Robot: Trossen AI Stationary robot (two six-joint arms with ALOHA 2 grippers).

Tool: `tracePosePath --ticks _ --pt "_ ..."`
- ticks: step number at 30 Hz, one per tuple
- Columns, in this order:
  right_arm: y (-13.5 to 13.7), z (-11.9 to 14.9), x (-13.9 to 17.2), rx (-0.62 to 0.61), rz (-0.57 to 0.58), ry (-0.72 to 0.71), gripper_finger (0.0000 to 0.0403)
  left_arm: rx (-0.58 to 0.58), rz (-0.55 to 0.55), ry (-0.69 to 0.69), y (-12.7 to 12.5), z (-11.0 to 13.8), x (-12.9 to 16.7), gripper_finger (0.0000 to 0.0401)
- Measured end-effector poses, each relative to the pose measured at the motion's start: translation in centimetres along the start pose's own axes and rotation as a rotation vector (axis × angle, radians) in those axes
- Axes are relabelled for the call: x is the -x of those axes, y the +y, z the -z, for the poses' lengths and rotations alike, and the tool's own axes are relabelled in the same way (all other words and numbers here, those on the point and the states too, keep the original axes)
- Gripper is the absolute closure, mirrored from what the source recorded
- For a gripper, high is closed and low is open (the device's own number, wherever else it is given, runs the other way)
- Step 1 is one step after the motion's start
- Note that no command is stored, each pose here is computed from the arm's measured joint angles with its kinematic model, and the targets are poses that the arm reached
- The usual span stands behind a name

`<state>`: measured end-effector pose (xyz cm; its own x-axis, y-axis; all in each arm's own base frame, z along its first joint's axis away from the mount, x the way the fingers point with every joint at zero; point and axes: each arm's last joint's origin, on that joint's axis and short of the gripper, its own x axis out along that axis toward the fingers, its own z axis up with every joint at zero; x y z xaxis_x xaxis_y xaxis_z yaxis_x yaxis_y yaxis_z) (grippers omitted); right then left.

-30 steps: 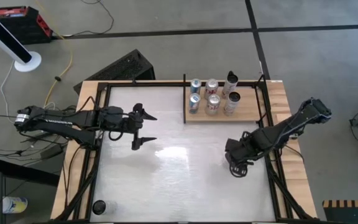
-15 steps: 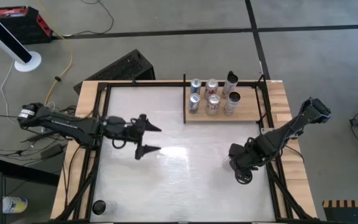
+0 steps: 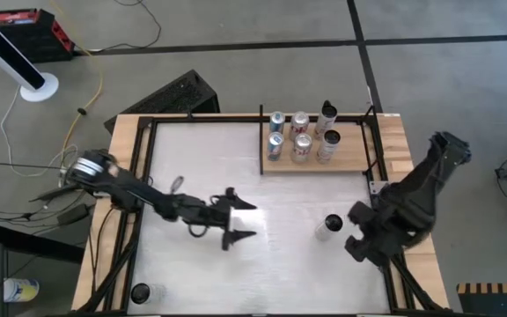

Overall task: Place canned beverage on shelf
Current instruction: Put the right white-yellow soda can

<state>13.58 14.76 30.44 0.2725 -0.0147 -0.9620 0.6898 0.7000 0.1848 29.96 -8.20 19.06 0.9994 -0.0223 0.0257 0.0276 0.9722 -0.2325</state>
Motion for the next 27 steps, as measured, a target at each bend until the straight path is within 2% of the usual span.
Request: tracePosePath --ticks 3,5,16,23,27 --pt "-0.1 0.8 0.4 -0.074 -0.031 -0.077 0.0024 0.001 0.022 -0.005 -0.3 1.6 -2.6 0.0019" --pt "-0.1 1.0 0.4 -0.106 -0.041 -0.078 0.0024 -0.003 0.050 0.007 -0.6 2.5 -4.3 0.0019" --pt "0.0 0.0 0.4 -0.136 -0.035 -0.045 0.0024 -0.054 0.076 0.045 -1.4 5.5 -10.5 0.0019" --pt "0.5 -0.8 0.3 -0.152 -0.006 -0.109 0.0024 -0.080 -0.034 0.084 0.7 7.4 -13.9 0.0019" --pt "0.9 -1.2 0.6 -0.127 -0.009 -0.154 0.0024 -0.098 -0.003 0.084 2.3 8.4 -15.9 0.0019"
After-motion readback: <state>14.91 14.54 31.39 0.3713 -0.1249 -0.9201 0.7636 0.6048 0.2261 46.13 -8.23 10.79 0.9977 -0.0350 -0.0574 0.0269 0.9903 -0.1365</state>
